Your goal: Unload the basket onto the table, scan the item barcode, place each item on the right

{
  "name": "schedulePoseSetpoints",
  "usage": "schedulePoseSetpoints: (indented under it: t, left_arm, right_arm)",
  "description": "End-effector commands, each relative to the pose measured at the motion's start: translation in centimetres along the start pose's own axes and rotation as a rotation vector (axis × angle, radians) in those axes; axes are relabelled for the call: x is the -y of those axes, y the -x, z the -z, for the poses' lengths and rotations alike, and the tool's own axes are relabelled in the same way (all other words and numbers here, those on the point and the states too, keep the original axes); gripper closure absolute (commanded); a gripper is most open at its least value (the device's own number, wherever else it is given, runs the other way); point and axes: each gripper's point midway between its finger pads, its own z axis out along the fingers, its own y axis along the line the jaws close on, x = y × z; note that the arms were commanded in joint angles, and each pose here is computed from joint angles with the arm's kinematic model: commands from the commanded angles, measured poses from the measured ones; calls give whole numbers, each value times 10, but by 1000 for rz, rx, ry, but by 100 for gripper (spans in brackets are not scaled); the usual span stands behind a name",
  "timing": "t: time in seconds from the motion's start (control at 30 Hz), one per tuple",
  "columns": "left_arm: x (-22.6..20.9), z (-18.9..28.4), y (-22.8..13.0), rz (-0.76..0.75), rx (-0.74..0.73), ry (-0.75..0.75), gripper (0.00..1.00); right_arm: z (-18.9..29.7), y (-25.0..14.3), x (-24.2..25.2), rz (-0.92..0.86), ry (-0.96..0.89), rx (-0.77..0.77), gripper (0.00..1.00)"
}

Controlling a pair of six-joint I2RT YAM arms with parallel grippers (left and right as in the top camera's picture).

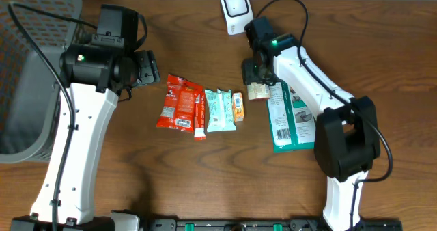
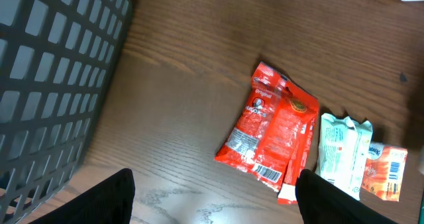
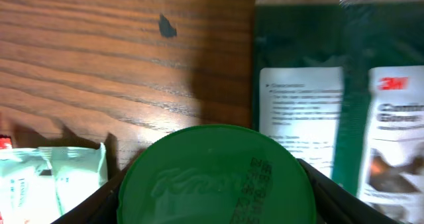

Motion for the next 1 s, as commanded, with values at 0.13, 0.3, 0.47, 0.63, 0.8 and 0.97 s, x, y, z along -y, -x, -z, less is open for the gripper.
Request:
schedulePoseSetpoints:
  t: [0.13, 0.3, 0.47, 0.63, 0.8, 0.97]
  left_arm:
    - [-4, -3, -4, 12, -11, 19, 22]
    - [-4, -3, -4, 12, -11, 19, 22]
    - [-4, -3, -4, 12, -11, 18, 22]
    - [-4, -3, -4, 12, -11, 19, 22]
    - [-4, -3, -4, 12, -11, 19, 22]
    - [-4, -3, -4, 12, -11, 19, 22]
  right_arm:
    - [91, 20, -13, 25, -70, 240, 62]
    - [121, 8, -13, 15, -89, 349, 63]
    - [130, -6, -8, -12, -29, 513, 64]
    - [115, -6, -3, -16, 32, 697, 65]
    - [86, -8, -5, 9, 46, 764, 68]
    - [60, -7, -5, 3, 31, 768, 70]
